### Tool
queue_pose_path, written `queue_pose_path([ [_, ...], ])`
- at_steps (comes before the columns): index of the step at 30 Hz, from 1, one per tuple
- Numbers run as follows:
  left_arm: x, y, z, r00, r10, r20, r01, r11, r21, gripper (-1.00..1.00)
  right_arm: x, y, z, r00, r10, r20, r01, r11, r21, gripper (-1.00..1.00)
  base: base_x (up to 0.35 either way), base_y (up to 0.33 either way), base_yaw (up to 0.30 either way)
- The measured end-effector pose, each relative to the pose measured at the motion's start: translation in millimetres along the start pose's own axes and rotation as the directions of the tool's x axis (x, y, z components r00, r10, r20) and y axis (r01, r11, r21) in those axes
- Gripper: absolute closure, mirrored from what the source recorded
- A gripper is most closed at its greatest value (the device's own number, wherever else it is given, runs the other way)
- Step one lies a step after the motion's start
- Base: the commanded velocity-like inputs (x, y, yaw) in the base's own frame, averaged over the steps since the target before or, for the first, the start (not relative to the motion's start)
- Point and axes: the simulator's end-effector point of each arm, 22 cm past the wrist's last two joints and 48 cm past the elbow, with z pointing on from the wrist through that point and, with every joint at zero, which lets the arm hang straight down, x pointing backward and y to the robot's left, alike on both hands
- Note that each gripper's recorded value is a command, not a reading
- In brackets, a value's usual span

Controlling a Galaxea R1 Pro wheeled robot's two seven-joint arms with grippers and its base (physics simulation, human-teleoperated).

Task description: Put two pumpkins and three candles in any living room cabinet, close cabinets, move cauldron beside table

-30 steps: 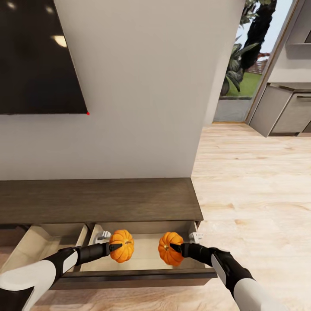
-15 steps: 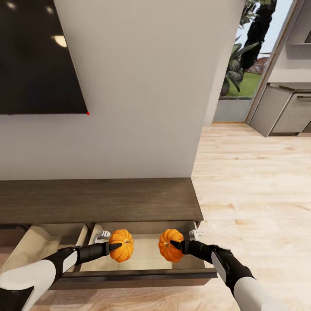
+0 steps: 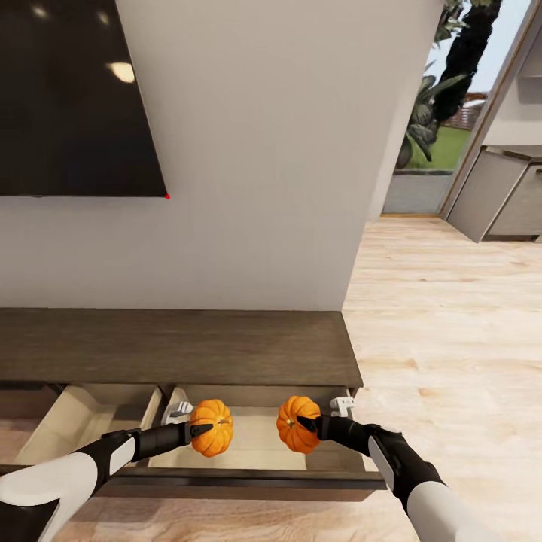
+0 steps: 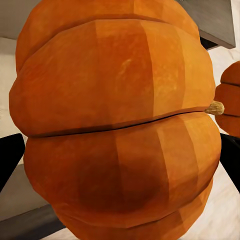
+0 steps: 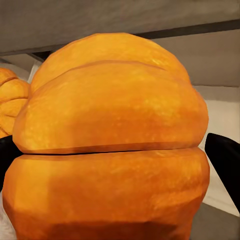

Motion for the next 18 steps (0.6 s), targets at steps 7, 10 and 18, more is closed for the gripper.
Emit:
queue_pose_path([
  [7,1.6,2.0,2.6,1.0,0.0,0.0,0.0,1.0,0.0,1.0,2.8,-1.0,2.5,1.0,-0.001,-0.001,0.001,1.0,-0.002,1.0,0.0,0.0,0.0],
  [10,4.1,5.4,6.2,1.0,0.0,0.001,0.0,1.0,0.0,1.0,6.6,-4.1,5.6,1.0,-0.001,-0.002,0.001,1.0,-0.002,1.0,0.0,0.0,0.0],
  [18,12.3,9.8,18.6,1.0,-0.004,-0.001,0.004,1.0,0.011,1.0,16.1,-14.1,12.7,1.0,-0.001,-0.002,0.001,1.0,0.0,1.0,0.0,0.0,0.0],
])
